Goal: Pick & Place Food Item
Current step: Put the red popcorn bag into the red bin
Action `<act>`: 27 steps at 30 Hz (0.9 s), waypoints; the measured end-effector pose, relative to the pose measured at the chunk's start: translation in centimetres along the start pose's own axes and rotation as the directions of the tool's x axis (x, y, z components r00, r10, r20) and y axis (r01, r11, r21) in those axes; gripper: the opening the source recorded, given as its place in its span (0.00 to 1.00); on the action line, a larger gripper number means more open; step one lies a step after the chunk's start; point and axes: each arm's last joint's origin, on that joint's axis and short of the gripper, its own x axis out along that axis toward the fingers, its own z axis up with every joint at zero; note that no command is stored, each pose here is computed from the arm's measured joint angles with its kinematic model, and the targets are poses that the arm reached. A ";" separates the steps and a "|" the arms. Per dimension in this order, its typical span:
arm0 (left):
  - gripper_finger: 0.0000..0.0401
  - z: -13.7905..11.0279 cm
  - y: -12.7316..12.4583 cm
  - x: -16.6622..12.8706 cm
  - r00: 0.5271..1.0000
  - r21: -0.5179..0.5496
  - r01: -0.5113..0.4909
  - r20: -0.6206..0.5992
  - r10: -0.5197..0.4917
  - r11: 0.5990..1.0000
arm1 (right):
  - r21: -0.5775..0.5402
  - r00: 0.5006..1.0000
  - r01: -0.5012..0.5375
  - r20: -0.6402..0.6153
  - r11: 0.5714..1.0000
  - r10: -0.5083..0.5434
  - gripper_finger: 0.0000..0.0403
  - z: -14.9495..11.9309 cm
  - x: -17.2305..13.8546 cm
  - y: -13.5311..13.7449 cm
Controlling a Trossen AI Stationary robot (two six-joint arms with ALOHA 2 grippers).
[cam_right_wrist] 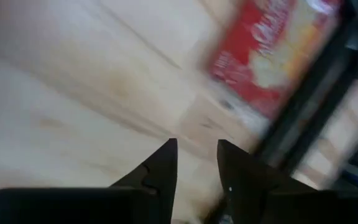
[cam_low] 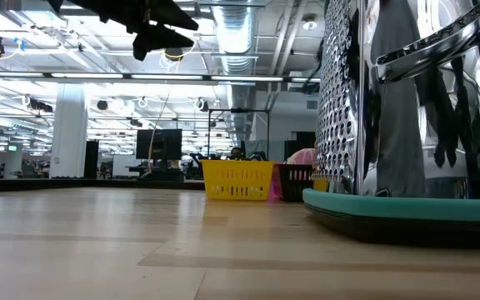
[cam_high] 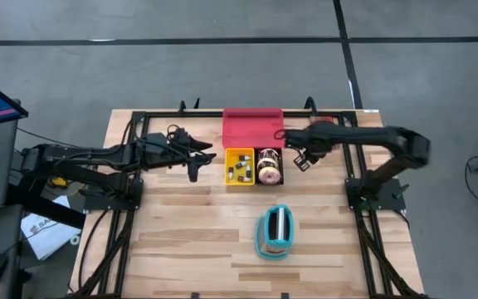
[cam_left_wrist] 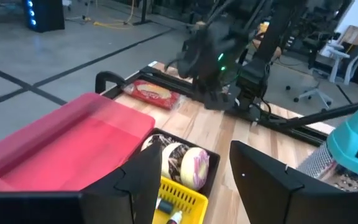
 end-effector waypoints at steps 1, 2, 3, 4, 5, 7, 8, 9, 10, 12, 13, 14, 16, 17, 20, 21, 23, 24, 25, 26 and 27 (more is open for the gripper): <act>0.46 0.0 0.1 0.0 1.000 -0.002 -0.006 0.002 0.006 1.000 | -0.011 0.998 0.047 -0.034 0.999 -0.048 0.26 0.4 0.4 0.3; 0.46 0.2 0.3 0.2 1.000 -0.007 -0.011 0.013 0.011 1.000 | -0.023 0.995 0.077 -0.054 0.997 -0.079 0.26 0.9 0.9 0.7; 0.46 0.3 0.4 0.3 1.000 -0.010 -0.016 0.024 0.016 1.000 | -0.028 0.993 0.096 -0.064 0.995 -0.097 0.26 1.3 1.5 1.0; 0.47 0.3 0.6 0.3 0.999 -0.013 -0.024 0.027 0.024 1.000 | -0.027 0.992 0.102 -0.068 0.994 -0.104 0.26 1.6 2.1 1.4; 0.47 0.5 0.7 0.3 0.999 -0.018 -0.030 0.037 0.030 0.999 | -0.017 0.991 0.105 -0.078 0.994 -0.106 0.26 1.9 2.7 1.7; 0.46 0.8 0.9 0.3 0.997 -0.027 -0.035 0.063 0.036 0.999 | -0.002 0.986 0.124 -0.111 0.992 -0.124 0.26 2.2 3.8 2.3; 0.46 0.8 1.0 0.4 0.997 -0.029 -0.037 0.069 0.038 0.999 | -0.004 0.982 0.136 -0.129 0.991 -0.136 0.26 2.2 4.3 2.5; 0.46 0.9 1.0 0.3 0.997 -0.030 -0.037 0.071 0.040 0.999 | -0.010 0.978 0.151 -0.142 0.988 -0.151 0.26 2.2 4.6 2.6; 0.46 0.9 1.1 0.3 0.996 -0.033 -0.037 0.076 0.039 0.999 | -0.021 0.974 0.170 -0.151 0.985 -0.171 0.26 2.2 4.8 2.7; 0.46 1.0 1.0 0.2 0.996 -0.052 -0.033 0.084 0.037 0.998 | -0.029 0.966 0.212 -0.148 0.977 -0.214 0.26 2.0 5.3 2.7; 0.46 1.0 1.0 0.2 0.996 -0.056 -0.033 0.082 0.038 0.998 | -0.024 0.961 0.232 -0.146 0.972 -0.233 0.26 1.9 5.6 2.6; 0.46 1.0 1.0 0.2 0.996 -0.060 -0.033 0.080 0.038 0.998 | -0.016 0.959 0.246 -0.142 0.969 -0.246 0.26 1.7 5.8 2.5; 0.46 1.0 1.0 0.2 0.996 -0.079 -0.031 0.082 0.037 0.996 | -0.002 0.961 0.246 -0.131 0.969 -0.244 0.26 1.3 6.4 2.3; 0.46 1.0 1.0 0.2 0.996 -0.084 -0.030 0.081 0.037 0.996 | 0.002 0.960 0.250 -0.127 0.968 -0.248 0.26 1.0 6.7 2.1; 0.46 1.0 1.0 0.2 0.996 -0.088 -0.030 0.081 0.037 0.996 | 0.022 0.962 0.264 -0.078 0.964 -0.262 0.26 0.4 7.1 1.7; 0.46 1.0 1.0 0.2 0.996 -0.095 -0.030 0.081 0.037 0.995 | 0.031 0.963 0.263 -0.063 0.964 -0.261 0.26 0.2 7.2 1.6; 0.46 1.0 1.0 0.2 0.996 -0.110 -0.028 0.081 0.037 0.993 | 0.050 0.964 0.264 -0.035 0.963 -0.262 0.26 -0.1 7.4 1.4; 0.46 1.0 1.0 0.2 0.996 -0.116 -0.028 0.081 0.037 0.993 | 0.063 0.967 0.254 -0.018 0.965 -0.254 0.26 -0.1 7.5 1.4; 0.46 1.0 1.0 0.2 0.996 -0.125 -0.027 0.080 0.037 0.992 | 0.080 0.970 0.244 -0.001 0.967 -0.245 0.26 -0.2 7.7 1.3; 0.46 1.0 1.0 0.2 0.996 -0.132 -0.027 0.080 0.037 0.991 | 0.093 0.972 0.235 0.008 0.968 -0.236 0.26 -0.3 8.0 1.2; 0.46 1.0 1.0 0.2 0.996 -0.138 -0.026 0.080 0.037 0.990 | 0.101 0.972 0.230 0.013 0.968 -0.233 0.26 -0.3 8.2 1.2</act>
